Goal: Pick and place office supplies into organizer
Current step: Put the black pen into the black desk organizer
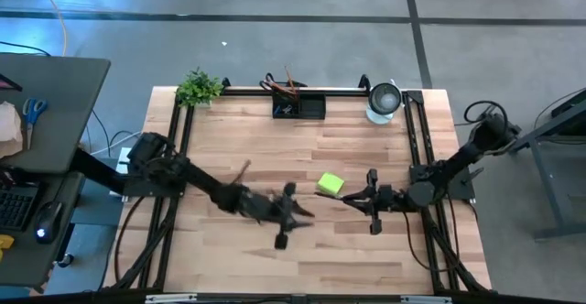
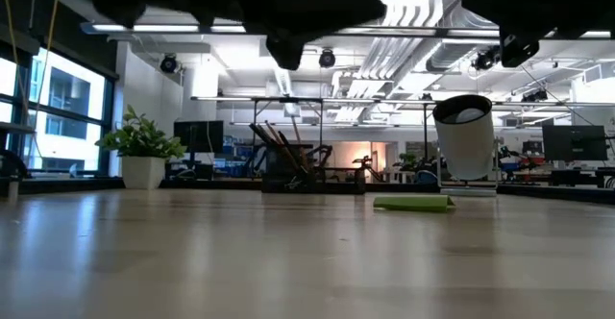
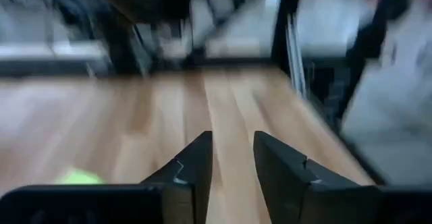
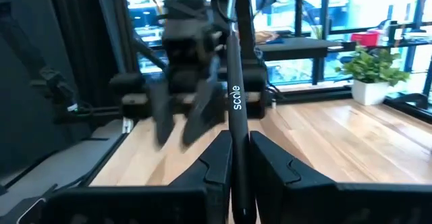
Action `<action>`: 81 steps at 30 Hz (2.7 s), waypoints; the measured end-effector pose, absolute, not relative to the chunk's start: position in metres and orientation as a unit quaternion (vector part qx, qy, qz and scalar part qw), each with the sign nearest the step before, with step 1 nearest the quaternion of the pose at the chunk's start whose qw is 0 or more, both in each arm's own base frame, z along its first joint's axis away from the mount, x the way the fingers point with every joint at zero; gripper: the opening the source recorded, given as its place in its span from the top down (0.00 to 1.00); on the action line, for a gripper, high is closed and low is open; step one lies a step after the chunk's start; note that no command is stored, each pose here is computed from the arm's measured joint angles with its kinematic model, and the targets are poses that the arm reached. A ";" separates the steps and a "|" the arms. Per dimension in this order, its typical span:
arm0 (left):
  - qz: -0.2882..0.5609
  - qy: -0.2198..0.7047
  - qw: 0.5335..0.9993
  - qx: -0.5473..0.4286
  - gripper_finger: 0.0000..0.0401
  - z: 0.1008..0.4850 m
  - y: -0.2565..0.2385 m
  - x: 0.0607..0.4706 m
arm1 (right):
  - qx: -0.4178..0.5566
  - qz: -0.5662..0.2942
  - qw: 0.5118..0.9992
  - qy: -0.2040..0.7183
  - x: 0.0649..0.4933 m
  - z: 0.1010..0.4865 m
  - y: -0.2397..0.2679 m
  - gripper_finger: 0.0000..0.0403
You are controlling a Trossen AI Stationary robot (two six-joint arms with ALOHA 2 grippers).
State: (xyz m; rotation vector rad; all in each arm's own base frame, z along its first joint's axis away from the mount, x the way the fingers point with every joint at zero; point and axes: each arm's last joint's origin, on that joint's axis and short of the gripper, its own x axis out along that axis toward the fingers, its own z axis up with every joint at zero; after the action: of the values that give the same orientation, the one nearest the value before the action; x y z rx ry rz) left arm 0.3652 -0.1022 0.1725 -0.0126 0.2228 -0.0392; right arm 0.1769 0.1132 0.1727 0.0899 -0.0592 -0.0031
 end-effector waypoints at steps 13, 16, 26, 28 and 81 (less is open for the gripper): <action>0.000 -0.112 0.986 -0.124 0.75 0.180 -0.058 0.342 | 0.049 -0.024 0.998 -0.030 0.178 0.173 0.110 0.92; 0.008 -0.097 0.988 -0.122 0.69 0.187 -0.060 0.355 | 0.050 -0.010 0.998 -0.032 0.180 0.173 0.109 0.92; 0.047 -0.065 0.990 -0.117 0.49 0.200 -0.062 0.376 | 0.034 -0.004 0.999 -0.034 0.180 0.173 0.109 0.92; 0.052 -0.073 0.989 -0.119 0.47 0.203 -0.061 0.377 | 0.031 -0.007 0.999 -0.033 0.180 0.173 0.109 0.92; 0.165 0.050 0.981 -0.090 0.97 0.254 0.058 0.341 | -0.092 -0.153 0.981 0.069 0.182 0.151 0.094 0.60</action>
State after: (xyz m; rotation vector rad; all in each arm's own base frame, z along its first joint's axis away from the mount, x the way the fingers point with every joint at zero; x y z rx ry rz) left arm 0.3411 0.0577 0.2537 -0.1821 0.1016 0.3314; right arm 0.1818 0.0945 0.1511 -0.1846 0.1394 -0.3082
